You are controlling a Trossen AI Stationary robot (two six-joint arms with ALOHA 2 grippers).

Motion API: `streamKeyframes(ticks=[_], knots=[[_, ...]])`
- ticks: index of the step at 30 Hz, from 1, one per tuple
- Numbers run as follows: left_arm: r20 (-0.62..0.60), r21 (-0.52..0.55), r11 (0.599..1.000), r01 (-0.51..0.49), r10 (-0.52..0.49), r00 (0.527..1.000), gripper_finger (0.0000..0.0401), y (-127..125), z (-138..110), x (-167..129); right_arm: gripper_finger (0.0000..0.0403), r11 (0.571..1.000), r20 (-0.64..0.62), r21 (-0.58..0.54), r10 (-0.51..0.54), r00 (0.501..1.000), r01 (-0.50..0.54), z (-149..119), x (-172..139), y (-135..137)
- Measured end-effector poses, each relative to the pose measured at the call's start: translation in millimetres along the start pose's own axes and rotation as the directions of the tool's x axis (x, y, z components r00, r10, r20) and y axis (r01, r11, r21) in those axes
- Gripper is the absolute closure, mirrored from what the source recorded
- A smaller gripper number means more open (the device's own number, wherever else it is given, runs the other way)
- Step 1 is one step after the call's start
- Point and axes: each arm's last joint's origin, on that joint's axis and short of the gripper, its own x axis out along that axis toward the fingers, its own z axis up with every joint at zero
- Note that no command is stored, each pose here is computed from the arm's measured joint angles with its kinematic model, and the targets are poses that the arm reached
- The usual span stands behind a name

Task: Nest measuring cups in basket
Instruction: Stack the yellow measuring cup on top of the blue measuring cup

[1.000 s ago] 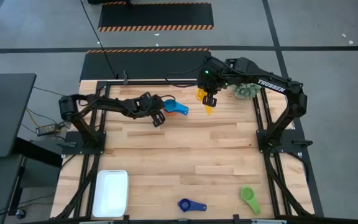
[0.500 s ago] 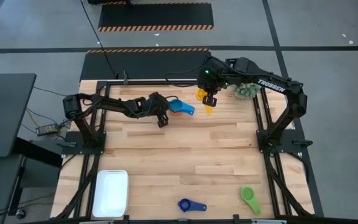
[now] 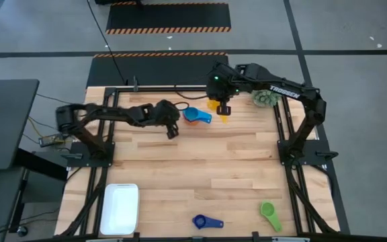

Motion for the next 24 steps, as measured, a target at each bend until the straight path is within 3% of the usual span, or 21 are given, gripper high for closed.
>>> streamKeyframes(ticks=[4, 12, 24], knots=[[-0.008, -0.029, 0.999, 0.029, -0.029, 1.000, 0.0401, -1, 3, -38, 0.0393, 0.999, 0.006, -0.049, -0.023, 1.000, 0.023, 7, 21, -6], [0.122, -0.134, 0.987, 0.087, -0.070, 0.990, 0.0401, -7, 12, -104, 0.0393, 0.973, 0.048, -0.232, 0.004, 0.999, 0.007, 23, 68, -10], [0.057, -0.217, 0.970, 0.108, -0.098, 0.994, 0.0401, -21, 0, -124, 0.0393, 0.934, 0.001, -0.353, 0.057, 0.998, -0.053, 42, 132, -8]])
